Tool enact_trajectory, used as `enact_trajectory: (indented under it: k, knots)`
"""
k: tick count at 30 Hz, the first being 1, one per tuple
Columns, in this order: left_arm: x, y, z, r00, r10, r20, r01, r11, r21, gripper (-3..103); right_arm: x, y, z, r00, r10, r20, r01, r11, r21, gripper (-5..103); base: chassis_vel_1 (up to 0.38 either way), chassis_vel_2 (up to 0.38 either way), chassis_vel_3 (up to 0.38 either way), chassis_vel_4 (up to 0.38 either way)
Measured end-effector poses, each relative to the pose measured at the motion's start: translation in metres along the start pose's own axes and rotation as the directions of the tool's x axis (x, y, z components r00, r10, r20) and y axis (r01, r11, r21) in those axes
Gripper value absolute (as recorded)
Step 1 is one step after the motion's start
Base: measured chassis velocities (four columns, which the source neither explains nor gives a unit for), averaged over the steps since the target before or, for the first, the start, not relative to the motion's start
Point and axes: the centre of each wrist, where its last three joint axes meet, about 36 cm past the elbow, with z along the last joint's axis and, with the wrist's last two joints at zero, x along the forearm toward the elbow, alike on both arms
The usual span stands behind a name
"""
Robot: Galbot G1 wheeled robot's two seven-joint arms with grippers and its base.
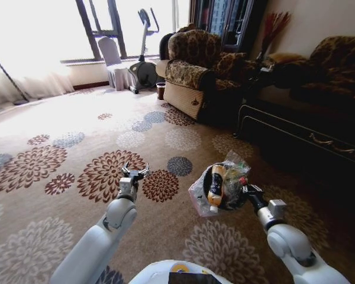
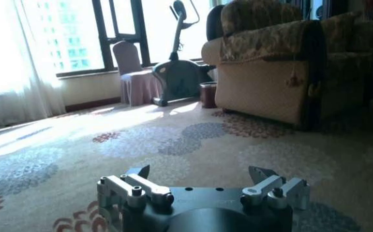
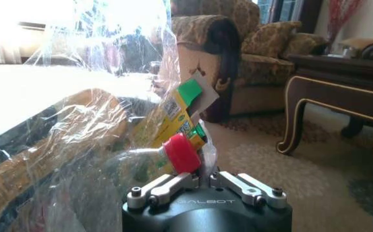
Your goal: Pick up the trash from the ground and place it into the trash bin.
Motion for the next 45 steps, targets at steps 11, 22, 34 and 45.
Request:
enact_trajectory:
  k: [11,22,34,45]
  knots:
    - [0.004,-0.006,0.000,1.000,-0.015,0.017,0.015,1.000,0.006,100,0.002,0.001,-0.002,1.000,0.013,-0.025,-0.013,1.000,0.009,2,0.128,0.124,0.133,0.128]
    - [0.011,-0.012,-0.001,1.000,-0.024,0.014,0.024,1.000,0.013,100,0.006,0.003,-0.009,0.999,0.017,-0.031,-0.017,1.000,0.003,2,0.048,0.013,0.026,0.063]
    - [0.021,-0.007,0.001,0.999,-0.042,0.008,0.042,0.999,0.021,100,0.011,0.011,-0.007,1.000,-0.001,-0.028,0.001,1.000,-0.004,2,0.028,-0.274,-0.023,0.262]
    - [0.033,-0.010,-0.001,0.999,-0.036,0.023,0.036,0.999,0.024,100,0.019,0.016,-0.010,1.000,-0.011,-0.019,0.011,1.000,-0.002,2,-0.002,-0.289,0.000,0.284]
